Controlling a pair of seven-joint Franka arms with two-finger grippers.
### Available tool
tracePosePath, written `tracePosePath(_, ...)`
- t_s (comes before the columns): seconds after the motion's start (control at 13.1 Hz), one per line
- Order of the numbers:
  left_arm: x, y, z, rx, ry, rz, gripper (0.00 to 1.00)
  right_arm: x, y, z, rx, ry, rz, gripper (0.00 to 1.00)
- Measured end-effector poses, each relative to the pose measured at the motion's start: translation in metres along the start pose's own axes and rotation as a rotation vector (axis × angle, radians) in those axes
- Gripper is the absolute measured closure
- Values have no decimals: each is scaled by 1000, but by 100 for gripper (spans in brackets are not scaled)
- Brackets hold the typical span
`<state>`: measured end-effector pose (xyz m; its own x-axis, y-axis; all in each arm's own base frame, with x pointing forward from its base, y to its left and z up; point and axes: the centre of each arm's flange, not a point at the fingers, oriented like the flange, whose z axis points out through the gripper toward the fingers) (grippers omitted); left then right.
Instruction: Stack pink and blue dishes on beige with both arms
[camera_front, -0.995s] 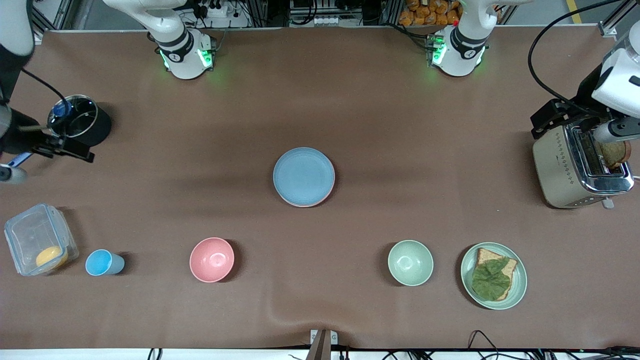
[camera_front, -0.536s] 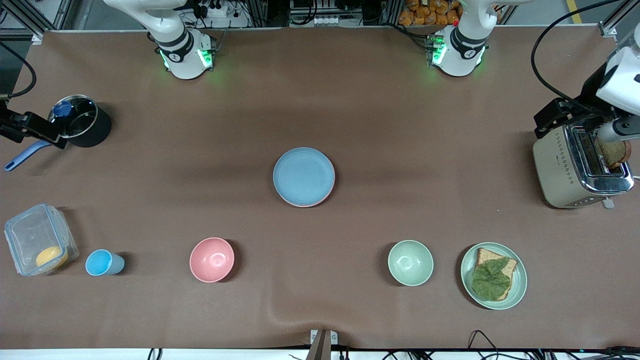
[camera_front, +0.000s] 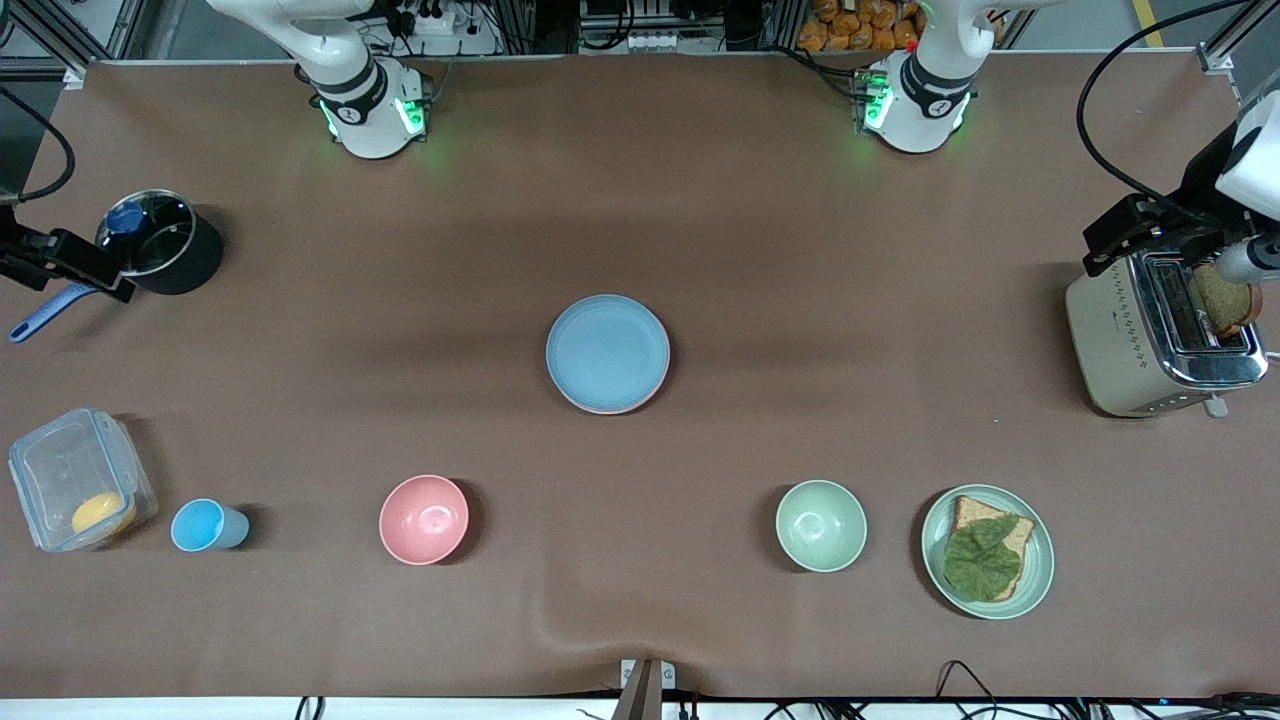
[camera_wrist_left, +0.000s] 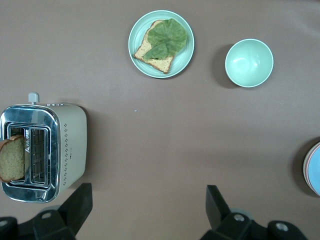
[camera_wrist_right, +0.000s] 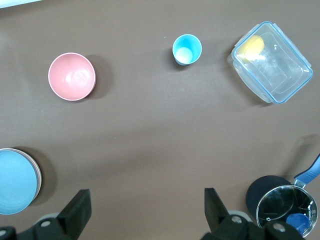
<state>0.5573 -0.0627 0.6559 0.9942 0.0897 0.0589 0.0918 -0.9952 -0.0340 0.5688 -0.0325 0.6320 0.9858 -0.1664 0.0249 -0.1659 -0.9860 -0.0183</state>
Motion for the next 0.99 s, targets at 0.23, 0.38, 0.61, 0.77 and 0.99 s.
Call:
tracePosePath(0.23, 0, 1, 0, -4, -1, 4, 0, 0, 0, 0, -1, 0, 0, 0)
tracePosePath(0.38, -1, 3, 0, -12, -2, 14, 0, 0, 0, 0, -1, 0, 0, 0)
tracePosePath(0.61, -1, 5, 0, -13, -3, 20, 0, 0, 0, 1, -1, -2, 0, 0)
tracePosePath(0.77, -1, 5, 0, -13, -5, 20, 0, 0, 0, 2, -1, -5, 0, 0)
tracePosePath(0.99, -4, 8, 2, -10, -21, 27, 0, 0, 0, 2, -2, -8, 0, 0)
